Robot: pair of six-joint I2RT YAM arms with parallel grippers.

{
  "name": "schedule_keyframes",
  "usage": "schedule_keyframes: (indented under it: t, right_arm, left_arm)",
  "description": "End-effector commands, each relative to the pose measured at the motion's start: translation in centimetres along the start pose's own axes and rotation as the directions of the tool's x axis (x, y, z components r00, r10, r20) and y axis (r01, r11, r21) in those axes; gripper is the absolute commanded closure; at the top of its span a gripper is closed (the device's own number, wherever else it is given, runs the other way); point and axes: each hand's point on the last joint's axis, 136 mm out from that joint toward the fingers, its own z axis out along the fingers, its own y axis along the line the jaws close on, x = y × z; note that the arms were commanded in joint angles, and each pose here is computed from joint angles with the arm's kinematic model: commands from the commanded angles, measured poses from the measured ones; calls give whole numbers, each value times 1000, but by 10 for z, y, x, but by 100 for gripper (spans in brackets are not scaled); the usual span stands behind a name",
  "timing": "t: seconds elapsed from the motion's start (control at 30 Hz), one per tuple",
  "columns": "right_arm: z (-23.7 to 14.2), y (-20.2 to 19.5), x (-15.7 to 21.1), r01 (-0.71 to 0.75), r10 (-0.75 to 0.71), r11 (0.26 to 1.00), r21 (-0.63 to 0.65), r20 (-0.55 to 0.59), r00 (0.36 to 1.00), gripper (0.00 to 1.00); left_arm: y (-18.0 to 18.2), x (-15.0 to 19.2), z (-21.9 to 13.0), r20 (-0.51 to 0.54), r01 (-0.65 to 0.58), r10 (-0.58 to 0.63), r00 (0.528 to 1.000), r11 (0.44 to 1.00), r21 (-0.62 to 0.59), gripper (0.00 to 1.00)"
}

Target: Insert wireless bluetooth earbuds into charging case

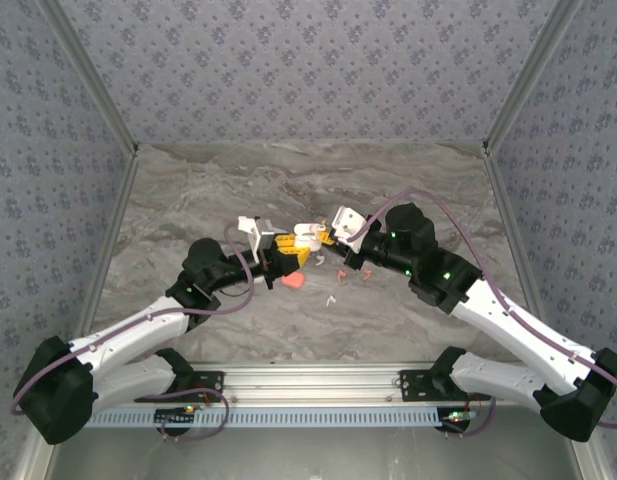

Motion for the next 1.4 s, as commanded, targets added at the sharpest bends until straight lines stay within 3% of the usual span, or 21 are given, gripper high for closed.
schedule_keyframes:
  t: [0.0,0.47,0.87,1.2,1.37]
  right_arm:
    - [0,-5,-4,9,-9,1000,27,13,1000,77]
    - [6,-4,-1,5,-5,1000,11,1,1000,76]
    - [-4,15,5,-45,43,994,-99,-17,999,75]
    - [-15,4,-13,-124,128,984,-131,21,992,59]
    - [-32,-22,-20,-228,230,972,-52,50,972,55]
  left_arm:
    - [-11,-25,2,59,-24,22,998,999,31,100]
    - [-14,-27,1,60,-28,25,998,999,45,100]
    - [-11,-30,1,75,-44,42,996,999,25,100]
    - [-12,-27,0,75,-85,83,994,996,31,100]
    - [-6,-23,-1,65,-108,109,992,994,-10,100]
